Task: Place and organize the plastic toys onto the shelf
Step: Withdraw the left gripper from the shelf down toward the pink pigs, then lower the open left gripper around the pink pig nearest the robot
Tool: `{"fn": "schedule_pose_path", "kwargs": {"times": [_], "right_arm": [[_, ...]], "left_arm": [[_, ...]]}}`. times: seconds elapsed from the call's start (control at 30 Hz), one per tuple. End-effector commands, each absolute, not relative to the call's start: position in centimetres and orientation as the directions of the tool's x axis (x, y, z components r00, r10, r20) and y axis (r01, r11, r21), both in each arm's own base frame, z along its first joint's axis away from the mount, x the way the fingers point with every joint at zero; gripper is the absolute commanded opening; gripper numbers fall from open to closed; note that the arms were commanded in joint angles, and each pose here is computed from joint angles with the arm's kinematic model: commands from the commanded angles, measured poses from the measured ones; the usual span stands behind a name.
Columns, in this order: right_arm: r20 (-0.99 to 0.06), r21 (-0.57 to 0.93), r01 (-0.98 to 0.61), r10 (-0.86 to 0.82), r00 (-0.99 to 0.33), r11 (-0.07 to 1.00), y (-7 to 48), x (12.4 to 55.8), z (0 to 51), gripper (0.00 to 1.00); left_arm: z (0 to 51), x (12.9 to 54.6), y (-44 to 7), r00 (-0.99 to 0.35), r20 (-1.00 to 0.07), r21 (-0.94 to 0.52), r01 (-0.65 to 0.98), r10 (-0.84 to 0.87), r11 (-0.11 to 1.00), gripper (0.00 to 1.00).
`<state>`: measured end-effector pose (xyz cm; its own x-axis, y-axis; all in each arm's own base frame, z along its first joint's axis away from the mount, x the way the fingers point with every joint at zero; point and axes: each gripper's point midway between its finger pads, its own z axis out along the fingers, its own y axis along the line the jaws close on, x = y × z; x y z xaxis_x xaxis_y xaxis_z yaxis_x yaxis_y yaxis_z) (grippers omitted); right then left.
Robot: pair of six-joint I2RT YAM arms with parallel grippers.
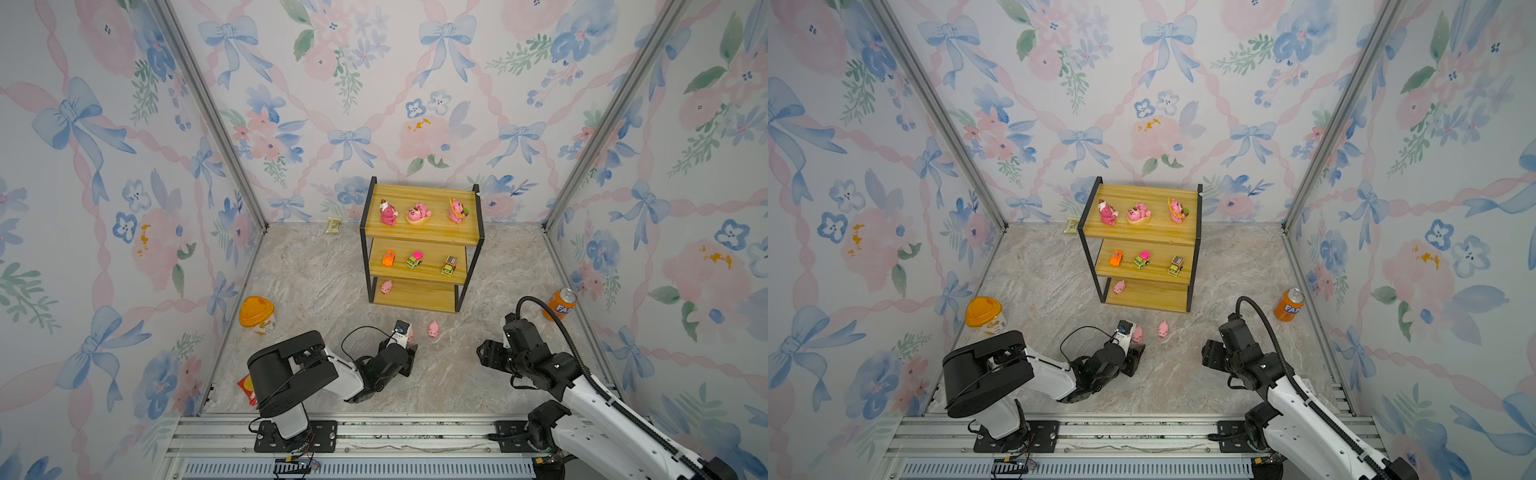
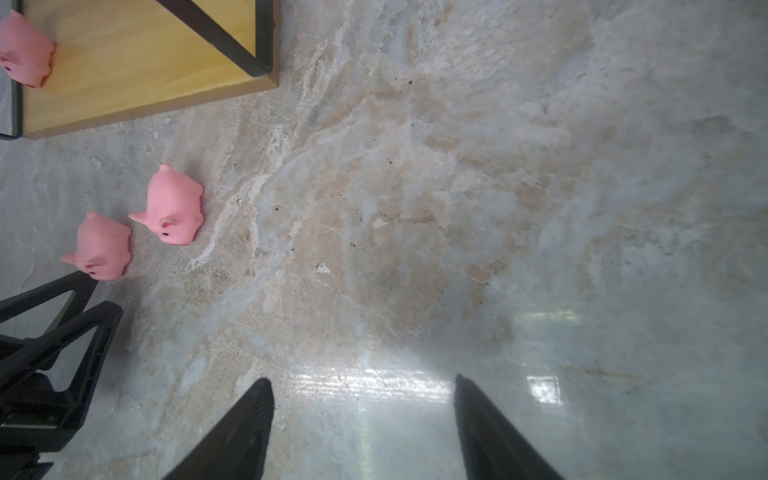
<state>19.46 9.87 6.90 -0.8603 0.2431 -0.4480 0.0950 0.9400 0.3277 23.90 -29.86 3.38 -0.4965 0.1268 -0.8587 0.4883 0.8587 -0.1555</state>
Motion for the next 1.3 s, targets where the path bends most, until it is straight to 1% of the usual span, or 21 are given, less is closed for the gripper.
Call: {"fn": "schedule_pose_path", "kwargs": {"times": [0.0, 0.13, 0.5, 1.03, 1.13, 1.2, 1.27], "right_arm": [[-0.459, 0.328, 0.098, 0.249, -0.853, 0.94, 10.0, 19.8, 7.2, 0.71], [-0.456, 0.322, 0.101, 0.248, -0.855, 0.941, 9.9, 19.7, 7.0, 0.71], [-0.449, 0.318, 0.102, 0.244, -0.86, 0.942, 10.0, 19.8, 6.6, 0.71], [-0.45, 0.319, 0.099, 0.242, -0.86, 0.943, 10.1, 19.8, 6.7, 0.71], [-0.45, 0.319, 0.097, 0.241, -0.86, 0.943, 10.1, 19.8, 6.7, 0.71], [-0.45, 0.318, 0.099, 0.243, -0.859, 0.943, 10.0, 19.8, 6.7, 0.71], [-0.452, 0.319, 0.098, 0.242, -0.858, 0.943, 10.1, 19.8, 6.8, 0.71]], "left_arm": [[3.8, 24.6, -30.8, -0.488, -0.869, -0.183, 0.473, 0.083, 0.862, 0.47], [3.6, 25.0, -30.6, -0.49, -0.869, -0.184, 0.449, 0.07, 0.874, 0.44], [2.3, 26.4, -28.8, -0.517, -0.855, -0.191, 0.367, 0.029, 0.91, 0.45], [2.5, 27.1, -31.2, -0.509, -0.858, -0.193, 0.443, 0.068, 0.876, 0.44], [2.2, 27.2, -31.2, -0.512, -0.856, -0.192, 0.437, 0.068, 0.879, 0.43], [2.1, 27.2, -31.2, -0.514, -0.855, -0.192, 0.436, 0.068, 0.879, 0.4], [2.0, 27.3, -31.0, -0.515, -0.854, -0.19, 0.429, 0.067, 0.883, 0.34]]}}
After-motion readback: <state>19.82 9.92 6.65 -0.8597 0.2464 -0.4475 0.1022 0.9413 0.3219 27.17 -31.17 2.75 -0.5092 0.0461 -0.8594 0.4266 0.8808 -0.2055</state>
